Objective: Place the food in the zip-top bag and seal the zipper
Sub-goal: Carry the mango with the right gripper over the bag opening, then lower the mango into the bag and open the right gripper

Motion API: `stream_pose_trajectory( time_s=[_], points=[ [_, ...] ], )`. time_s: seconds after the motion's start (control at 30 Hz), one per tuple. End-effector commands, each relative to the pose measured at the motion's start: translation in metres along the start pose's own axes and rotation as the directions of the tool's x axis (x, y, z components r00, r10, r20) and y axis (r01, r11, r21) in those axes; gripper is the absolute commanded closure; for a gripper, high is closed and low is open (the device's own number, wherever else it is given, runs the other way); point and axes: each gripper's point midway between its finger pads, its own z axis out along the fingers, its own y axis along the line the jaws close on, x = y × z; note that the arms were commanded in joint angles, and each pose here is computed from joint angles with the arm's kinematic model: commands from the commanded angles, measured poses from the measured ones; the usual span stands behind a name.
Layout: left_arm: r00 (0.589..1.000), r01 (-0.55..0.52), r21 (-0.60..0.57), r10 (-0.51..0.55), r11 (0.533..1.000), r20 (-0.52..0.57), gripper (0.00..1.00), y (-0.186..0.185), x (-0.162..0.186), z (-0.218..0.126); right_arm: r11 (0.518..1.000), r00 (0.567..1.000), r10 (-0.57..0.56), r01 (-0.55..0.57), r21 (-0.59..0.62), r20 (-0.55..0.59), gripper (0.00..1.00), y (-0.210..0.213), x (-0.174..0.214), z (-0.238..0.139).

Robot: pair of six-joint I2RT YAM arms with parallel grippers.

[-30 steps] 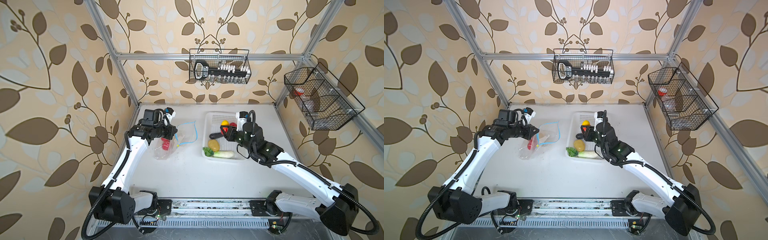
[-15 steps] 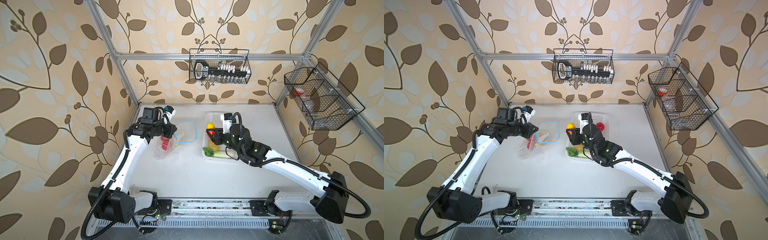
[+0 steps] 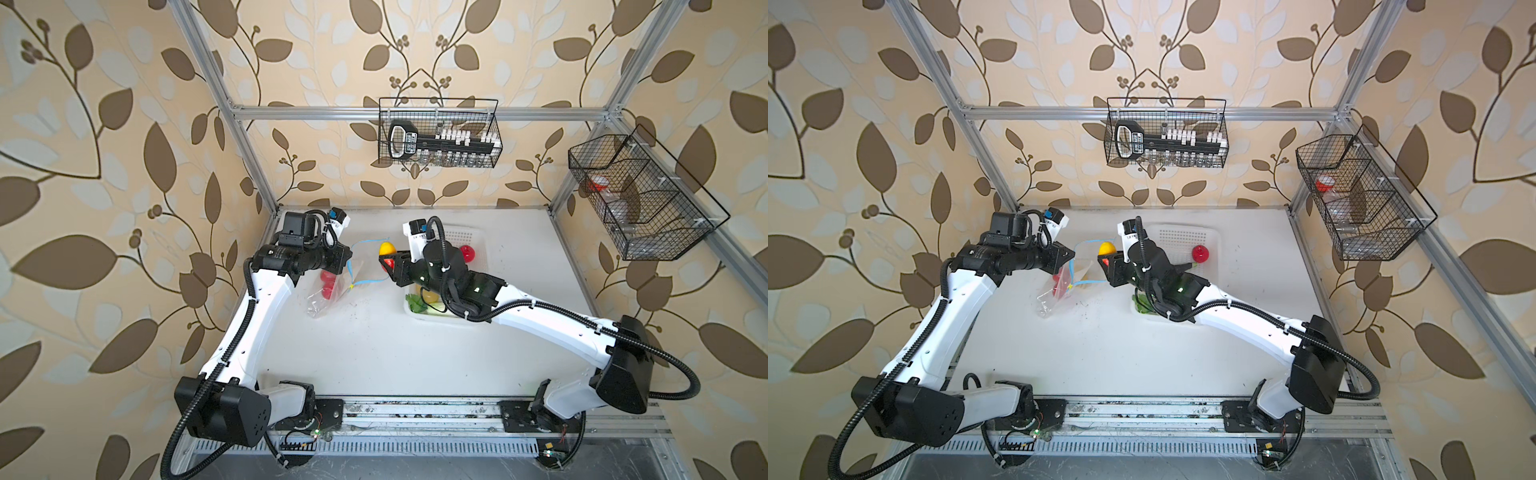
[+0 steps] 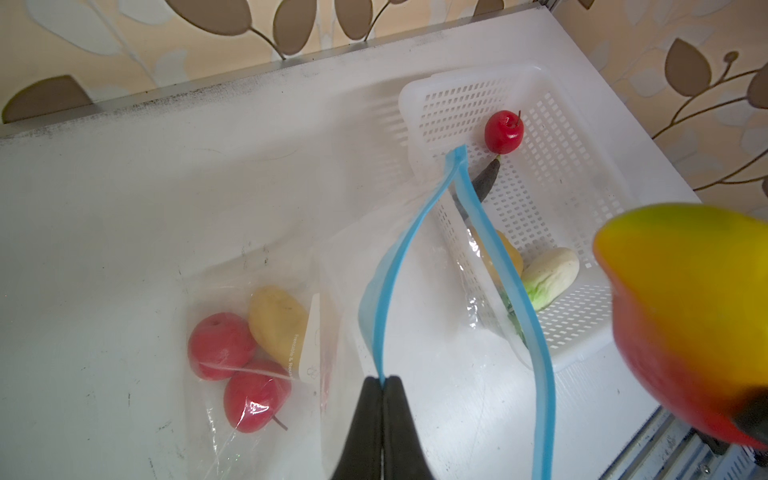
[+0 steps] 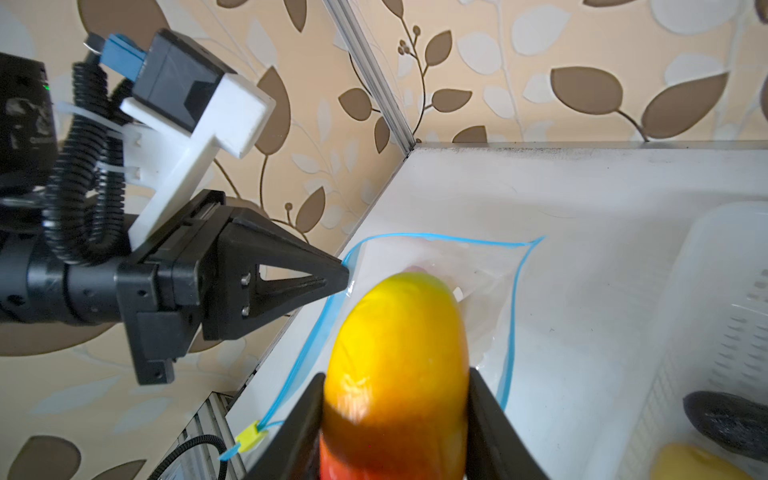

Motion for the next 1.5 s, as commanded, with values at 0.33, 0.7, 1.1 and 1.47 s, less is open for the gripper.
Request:
stream_pose_trajectory(
  time_s=[0.33, 0.7, 1.1, 1.47],
  points=[
    [0.996, -0.05, 0.014, 0.049, 0.999, 0.077, 1.0, -0.015, -0.025, -0.023, 0.999, 0.996, -0.042, 0.042, -0.001, -0.079, 0.68, 0.015, 0.016, 0.035],
    [0.994, -0.056, 0.004, 0.055, 0.998, 0.094, 1.0, -0.015, -0.029, -0.027, 0.998, 0.988, -0.057, 0.057, -0.006, -0.146, 0.67, 0.02, 0.035, 0.053],
    [0.991, -0.048, 0.0, 0.048, 0.999, 0.123, 1.0, -0.015, -0.038, -0.03, 0.998, 0.969, -0.063, 0.059, -0.024, -0.238, 0.58, 0.021, 0.059, 0.068],
    [0.992, -0.038, 0.002, 0.038, 0.999, 0.118, 1.0, -0.014, -0.037, -0.027, 0.999, 0.968, -0.043, 0.043, -0.005, -0.246, 0.24, 0.015, 0.053, 0.065]
  ],
)
